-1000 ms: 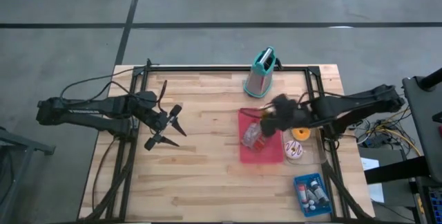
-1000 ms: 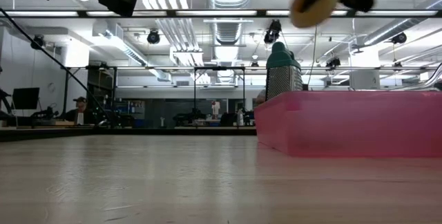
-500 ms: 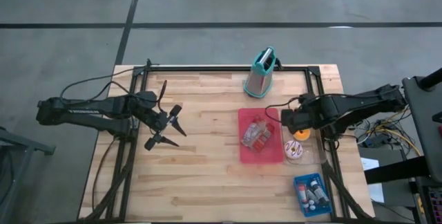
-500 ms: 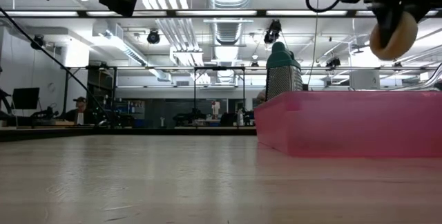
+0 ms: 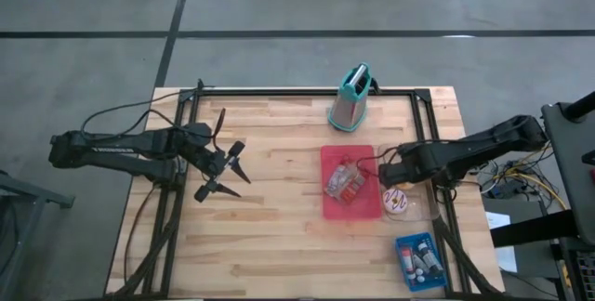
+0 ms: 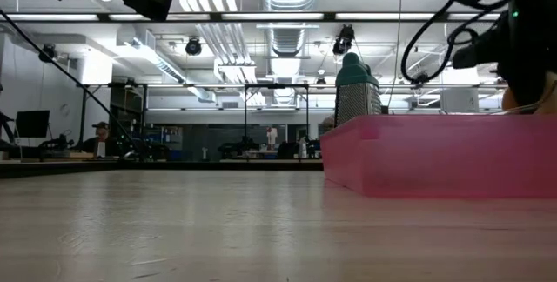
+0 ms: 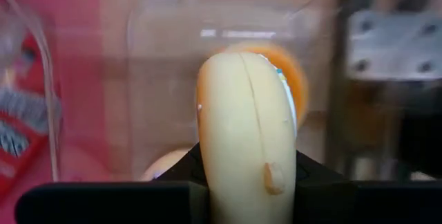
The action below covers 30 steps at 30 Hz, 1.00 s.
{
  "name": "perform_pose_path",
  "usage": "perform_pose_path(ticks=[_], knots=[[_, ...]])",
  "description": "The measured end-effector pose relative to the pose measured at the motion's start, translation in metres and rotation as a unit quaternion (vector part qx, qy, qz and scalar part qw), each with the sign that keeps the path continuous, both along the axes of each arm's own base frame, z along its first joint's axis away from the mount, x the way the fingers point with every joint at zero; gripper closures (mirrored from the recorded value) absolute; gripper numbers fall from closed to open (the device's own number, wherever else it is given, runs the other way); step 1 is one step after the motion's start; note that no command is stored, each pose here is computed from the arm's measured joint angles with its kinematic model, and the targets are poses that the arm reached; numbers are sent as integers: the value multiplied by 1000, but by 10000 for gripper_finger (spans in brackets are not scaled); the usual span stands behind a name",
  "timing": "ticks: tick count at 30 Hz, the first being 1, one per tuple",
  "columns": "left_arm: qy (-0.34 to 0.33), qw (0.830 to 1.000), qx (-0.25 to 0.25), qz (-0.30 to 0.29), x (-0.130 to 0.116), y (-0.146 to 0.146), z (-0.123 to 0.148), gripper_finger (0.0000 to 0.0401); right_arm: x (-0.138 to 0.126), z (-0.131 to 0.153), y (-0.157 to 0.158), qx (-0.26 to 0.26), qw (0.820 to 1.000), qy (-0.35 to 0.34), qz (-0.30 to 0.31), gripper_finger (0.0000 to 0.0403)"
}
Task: Pick & Place Food Item
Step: Put the white donut into the transparent bin
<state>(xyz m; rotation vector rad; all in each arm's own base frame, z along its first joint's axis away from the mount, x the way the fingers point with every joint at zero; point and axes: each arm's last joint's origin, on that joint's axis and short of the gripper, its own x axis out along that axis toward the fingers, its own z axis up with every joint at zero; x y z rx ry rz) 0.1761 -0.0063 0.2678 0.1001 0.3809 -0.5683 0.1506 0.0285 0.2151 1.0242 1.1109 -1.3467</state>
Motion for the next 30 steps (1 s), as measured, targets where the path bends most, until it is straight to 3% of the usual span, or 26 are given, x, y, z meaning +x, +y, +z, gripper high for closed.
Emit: perform_pose_path(ticks=[7, 30], knots=[[0, 1000, 0, 0, 0, 0, 0, 183, -2, -19, 0, 15, 1000, 0, 25, 332], [0, 1000, 0, 0, 0, 0, 0, 183, -1, -17, 1, 16, 999, -1, 36, 174]])
